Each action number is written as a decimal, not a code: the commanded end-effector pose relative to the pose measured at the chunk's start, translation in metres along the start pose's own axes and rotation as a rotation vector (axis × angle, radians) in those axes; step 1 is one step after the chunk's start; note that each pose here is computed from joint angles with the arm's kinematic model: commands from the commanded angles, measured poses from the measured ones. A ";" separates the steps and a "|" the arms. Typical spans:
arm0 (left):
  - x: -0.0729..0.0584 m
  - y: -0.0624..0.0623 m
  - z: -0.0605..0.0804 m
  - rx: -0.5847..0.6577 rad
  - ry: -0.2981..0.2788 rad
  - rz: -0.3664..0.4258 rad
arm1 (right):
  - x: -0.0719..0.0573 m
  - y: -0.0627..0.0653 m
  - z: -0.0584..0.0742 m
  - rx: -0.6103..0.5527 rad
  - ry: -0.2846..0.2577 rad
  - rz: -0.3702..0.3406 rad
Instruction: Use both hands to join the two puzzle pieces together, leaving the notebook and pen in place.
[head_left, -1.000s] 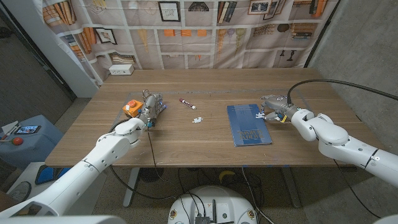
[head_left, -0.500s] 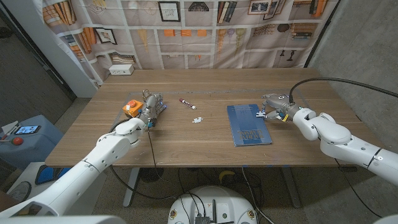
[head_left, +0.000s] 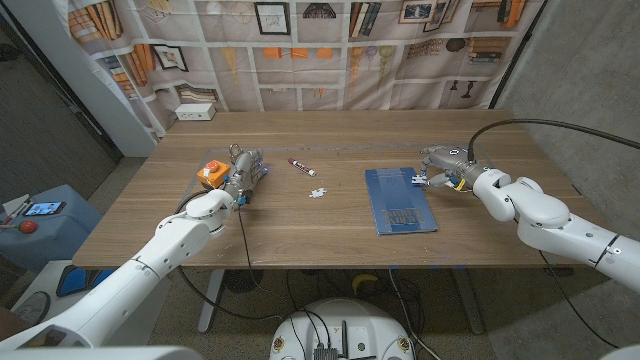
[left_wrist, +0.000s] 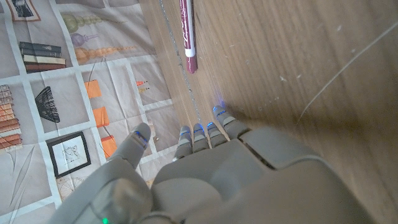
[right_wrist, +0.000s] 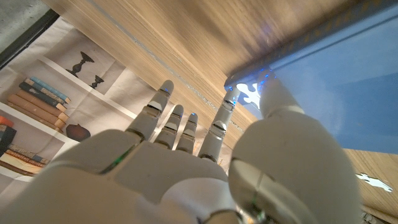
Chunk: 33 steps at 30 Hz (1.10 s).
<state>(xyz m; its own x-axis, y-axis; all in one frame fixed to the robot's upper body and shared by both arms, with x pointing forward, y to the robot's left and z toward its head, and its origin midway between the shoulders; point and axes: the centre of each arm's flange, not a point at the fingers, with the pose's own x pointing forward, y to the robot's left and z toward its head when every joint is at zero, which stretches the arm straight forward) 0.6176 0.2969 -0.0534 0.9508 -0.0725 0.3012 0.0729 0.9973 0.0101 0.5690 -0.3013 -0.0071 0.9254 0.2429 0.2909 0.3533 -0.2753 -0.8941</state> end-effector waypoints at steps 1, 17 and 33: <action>-0.003 -0.002 0.005 0.037 -0.042 -0.017 | 0.004 -0.017 0.003 0.024 -0.036 -0.002; -0.004 -0.001 0.021 0.162 -0.087 -0.060 | 0.012 -0.038 0.018 0.038 -0.063 -0.025; -0.006 -0.005 0.047 0.362 -0.115 -0.137 | 0.014 -0.057 0.031 0.039 -0.057 -0.046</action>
<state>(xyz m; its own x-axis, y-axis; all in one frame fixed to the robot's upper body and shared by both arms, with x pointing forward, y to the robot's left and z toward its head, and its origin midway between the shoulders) 0.6033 0.2964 -0.0214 0.9089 -0.1598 0.3852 0.0744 0.9710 0.2274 0.5642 -0.2735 0.0236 0.9137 0.2889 0.2856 0.3578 -0.2394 -0.9026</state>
